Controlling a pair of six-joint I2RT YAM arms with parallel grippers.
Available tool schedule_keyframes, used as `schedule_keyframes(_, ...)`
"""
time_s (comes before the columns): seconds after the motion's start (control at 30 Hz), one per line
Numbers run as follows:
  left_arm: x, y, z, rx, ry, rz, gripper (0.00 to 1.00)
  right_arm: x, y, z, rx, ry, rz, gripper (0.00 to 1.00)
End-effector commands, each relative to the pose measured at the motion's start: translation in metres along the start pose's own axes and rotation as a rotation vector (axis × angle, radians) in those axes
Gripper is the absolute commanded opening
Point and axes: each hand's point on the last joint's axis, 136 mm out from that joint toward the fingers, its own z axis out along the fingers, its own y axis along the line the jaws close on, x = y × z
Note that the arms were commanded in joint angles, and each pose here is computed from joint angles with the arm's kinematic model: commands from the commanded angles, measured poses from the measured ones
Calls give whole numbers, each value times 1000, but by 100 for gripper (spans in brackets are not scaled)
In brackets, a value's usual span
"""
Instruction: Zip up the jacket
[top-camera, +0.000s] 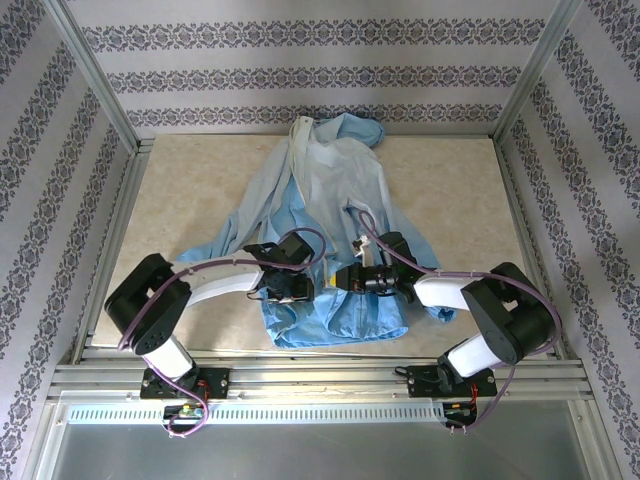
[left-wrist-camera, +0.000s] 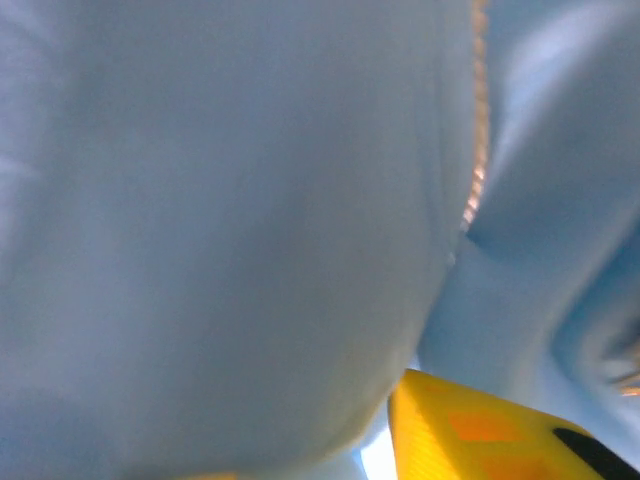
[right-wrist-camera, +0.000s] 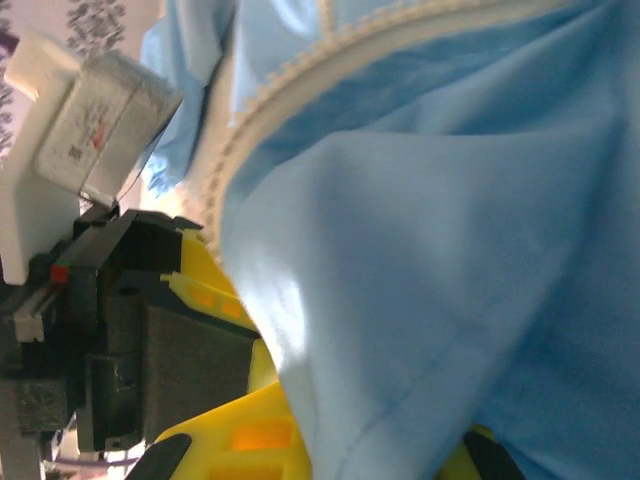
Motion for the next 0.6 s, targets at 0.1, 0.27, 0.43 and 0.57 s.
schedule_keyframes(0.1, -6, 5, 23, -44, -9, 3, 39, 3, -24, -6, 104, -47, 39, 0)
schedule_keyframes(0.27, -10, 1, 10, 1, -72, 0, 13, 6, -18, -8, 100, -51, 24, 0)
schedule_keyframes(0.43, -16, -3, -24, 51, -161, 34, 1, 4, 7, -11, 33, -49, -44, 0)
schedule_keyframes(0.57, -26, -11, -62, 137, -264, 53, 0, 0, 34, -17, -36, -49, -92, 0)
